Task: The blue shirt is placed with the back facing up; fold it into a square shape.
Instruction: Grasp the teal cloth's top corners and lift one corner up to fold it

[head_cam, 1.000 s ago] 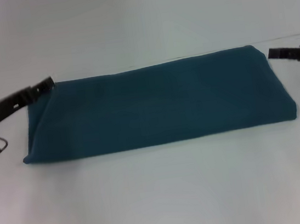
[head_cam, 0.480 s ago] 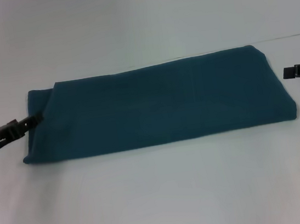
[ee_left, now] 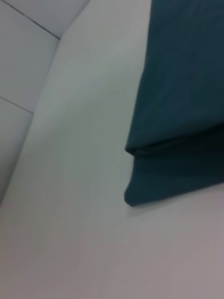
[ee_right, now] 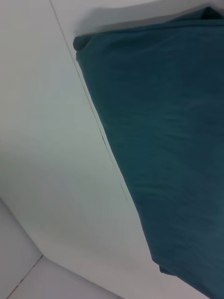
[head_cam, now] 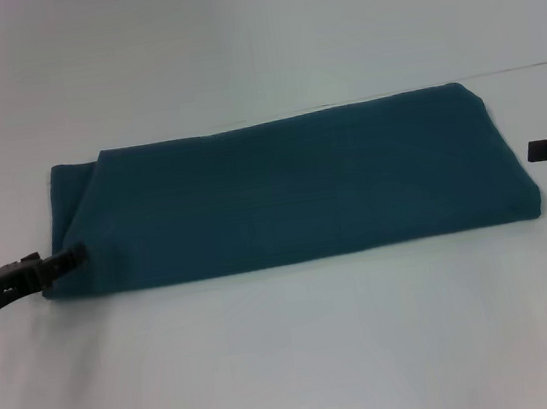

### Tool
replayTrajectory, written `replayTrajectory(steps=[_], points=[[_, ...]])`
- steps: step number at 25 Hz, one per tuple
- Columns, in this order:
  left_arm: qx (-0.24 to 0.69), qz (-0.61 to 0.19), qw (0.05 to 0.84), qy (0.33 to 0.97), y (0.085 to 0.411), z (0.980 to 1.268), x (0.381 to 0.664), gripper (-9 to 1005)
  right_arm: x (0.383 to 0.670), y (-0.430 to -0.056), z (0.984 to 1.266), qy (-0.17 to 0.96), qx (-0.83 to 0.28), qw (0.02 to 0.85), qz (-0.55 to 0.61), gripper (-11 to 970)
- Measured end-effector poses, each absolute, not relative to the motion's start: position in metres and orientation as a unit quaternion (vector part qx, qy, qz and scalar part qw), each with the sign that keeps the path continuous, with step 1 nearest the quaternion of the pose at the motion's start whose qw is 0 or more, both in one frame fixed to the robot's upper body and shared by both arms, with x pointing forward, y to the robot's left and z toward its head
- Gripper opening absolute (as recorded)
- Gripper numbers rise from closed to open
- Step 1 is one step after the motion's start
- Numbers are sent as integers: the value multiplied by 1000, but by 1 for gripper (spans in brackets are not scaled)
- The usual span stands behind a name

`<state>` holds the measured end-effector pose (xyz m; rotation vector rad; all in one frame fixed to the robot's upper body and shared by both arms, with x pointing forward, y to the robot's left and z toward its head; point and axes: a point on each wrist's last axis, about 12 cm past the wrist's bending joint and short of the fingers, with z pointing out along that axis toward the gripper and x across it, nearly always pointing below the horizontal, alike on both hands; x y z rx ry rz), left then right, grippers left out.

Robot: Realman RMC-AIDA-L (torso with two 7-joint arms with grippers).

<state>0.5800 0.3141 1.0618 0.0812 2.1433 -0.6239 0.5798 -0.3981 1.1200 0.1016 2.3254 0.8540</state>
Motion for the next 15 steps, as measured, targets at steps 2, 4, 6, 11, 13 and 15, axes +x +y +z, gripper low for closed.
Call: replayTrajectory(steps=[2, 4, 6, 11, 13, 15], points=[[33, -247, 430, 868, 317, 1061, 579, 785, 579, -398, 1119, 887, 40, 325, 326, 794], [32, -241, 422, 873, 319, 1060, 578, 785, 579, -398, 1119, 887, 41, 325, 326, 794], [31, -236, 416, 877, 320, 1059, 577, 785, 579, -397, 1118, 886, 41, 325, 327, 794], [25, -233, 412, 881, 321, 1057, 577, 784, 580, -397, 1119, 886, 42, 328, 326, 794], [27, -236, 408, 881, 320, 1057, 577, 784, 581, -397, 1120, 885, 43, 330, 326, 794], [32, -240, 402, 883, 318, 1058, 577, 784, 581, -398, 1120, 884, 43, 331, 327, 794]])
